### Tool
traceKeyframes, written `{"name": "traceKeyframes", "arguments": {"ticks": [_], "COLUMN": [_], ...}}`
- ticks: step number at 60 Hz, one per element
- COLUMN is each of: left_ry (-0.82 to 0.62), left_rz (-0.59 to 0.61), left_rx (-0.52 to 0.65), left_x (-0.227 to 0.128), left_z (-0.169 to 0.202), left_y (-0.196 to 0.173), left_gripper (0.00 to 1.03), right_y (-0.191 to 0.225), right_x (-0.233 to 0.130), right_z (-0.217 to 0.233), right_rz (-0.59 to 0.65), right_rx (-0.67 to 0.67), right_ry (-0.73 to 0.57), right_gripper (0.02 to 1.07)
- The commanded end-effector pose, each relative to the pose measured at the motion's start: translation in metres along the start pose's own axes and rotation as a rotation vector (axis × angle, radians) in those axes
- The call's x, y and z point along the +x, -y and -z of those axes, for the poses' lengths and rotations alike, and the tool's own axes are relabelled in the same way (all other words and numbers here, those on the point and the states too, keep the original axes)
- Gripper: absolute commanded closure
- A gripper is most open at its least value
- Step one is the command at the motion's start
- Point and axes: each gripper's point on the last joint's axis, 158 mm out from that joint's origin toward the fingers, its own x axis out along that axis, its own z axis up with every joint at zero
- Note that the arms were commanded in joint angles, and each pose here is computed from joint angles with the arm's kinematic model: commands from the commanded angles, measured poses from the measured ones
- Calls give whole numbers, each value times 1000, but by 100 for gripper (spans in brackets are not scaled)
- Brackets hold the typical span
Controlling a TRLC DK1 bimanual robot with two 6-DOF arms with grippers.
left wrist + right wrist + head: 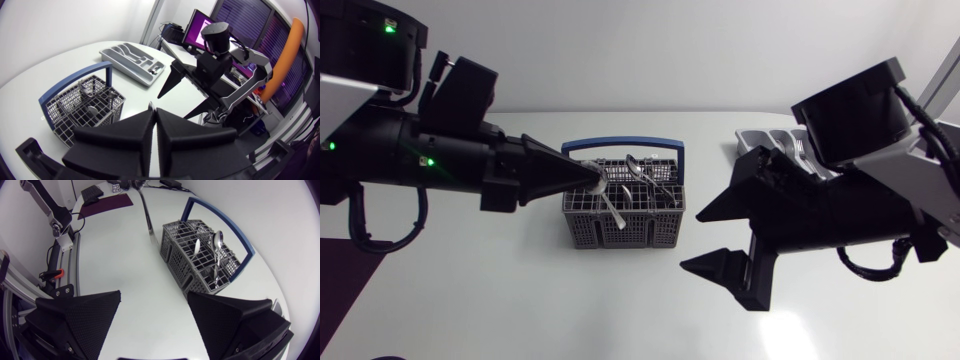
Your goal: Unload the cutlery basket into the drawer organizer.
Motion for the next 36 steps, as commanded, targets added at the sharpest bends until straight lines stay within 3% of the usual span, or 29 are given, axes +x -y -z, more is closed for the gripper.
{"name": "traceKeyframes", "arguments": {"ticks": [1,36], "left_ry": [-49,-129], "left_rz": [42,221], "left_rx": [-25,-48], "left_x": [12,35], "left_z": [17,34], "left_y": [6,41], "left_gripper": [99,99], "right_y": [-10,-35], "right_x": [12,24], "right_z": [9,-23], "right_rz": [-41,-195], "right_rx": [-18,-133], "right_ry": [-20,101], "right_gripper": [12,19]}}
